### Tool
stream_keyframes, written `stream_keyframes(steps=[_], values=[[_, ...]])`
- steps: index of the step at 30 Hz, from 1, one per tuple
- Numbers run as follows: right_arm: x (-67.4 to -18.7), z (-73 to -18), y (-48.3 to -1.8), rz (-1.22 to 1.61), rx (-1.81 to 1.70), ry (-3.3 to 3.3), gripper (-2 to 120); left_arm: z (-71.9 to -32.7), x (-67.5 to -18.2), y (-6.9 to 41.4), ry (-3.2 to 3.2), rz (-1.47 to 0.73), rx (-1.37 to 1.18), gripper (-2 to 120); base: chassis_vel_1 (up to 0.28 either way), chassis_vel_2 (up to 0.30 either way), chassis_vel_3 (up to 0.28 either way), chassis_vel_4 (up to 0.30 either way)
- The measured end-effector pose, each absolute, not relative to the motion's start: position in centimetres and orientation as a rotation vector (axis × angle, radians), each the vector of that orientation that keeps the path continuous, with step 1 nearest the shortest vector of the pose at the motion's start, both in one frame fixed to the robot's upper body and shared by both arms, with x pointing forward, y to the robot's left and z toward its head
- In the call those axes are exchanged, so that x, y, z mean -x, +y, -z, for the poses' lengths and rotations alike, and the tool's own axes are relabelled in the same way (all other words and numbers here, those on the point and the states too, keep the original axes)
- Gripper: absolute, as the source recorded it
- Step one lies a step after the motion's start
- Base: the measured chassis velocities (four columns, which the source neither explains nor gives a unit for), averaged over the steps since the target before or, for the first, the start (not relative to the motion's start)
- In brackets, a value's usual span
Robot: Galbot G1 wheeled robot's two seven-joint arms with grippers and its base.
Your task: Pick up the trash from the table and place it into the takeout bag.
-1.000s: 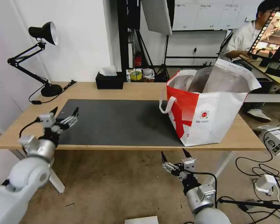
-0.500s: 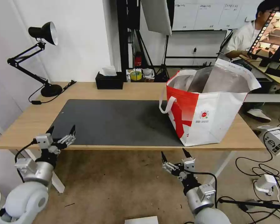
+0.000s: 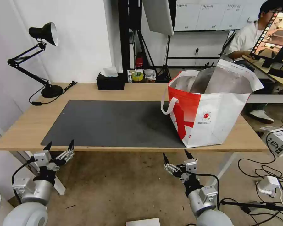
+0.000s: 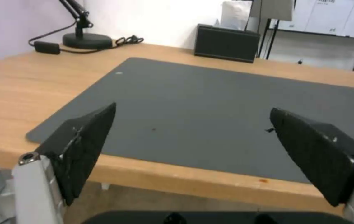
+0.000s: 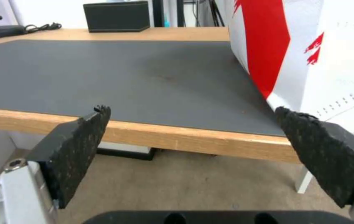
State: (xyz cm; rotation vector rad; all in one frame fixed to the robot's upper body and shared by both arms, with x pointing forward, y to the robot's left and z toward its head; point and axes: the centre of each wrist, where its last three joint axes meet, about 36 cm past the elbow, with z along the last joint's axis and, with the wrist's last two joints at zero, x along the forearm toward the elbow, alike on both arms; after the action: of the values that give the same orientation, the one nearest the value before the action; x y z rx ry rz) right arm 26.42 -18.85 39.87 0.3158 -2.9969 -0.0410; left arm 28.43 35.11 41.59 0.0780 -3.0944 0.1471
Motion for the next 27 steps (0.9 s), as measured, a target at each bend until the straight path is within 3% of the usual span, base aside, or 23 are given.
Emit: stream_keyframes(steps=[10,27], values=[[-26.4,-39.9,-18.9,0.041,-0.316,-2.997,100,-39.6,-26.9,35.5,-3.05,-0.142,-0.088,100,0.0,0.0,0.0,0.0],[-26.4,-39.9,-18.9,0.041,-0.316,-2.997,100,-40.0,-27.2,35.5,-3.069,-0.147,-0.084,100,0.0,0.0,0.0,0.0]])
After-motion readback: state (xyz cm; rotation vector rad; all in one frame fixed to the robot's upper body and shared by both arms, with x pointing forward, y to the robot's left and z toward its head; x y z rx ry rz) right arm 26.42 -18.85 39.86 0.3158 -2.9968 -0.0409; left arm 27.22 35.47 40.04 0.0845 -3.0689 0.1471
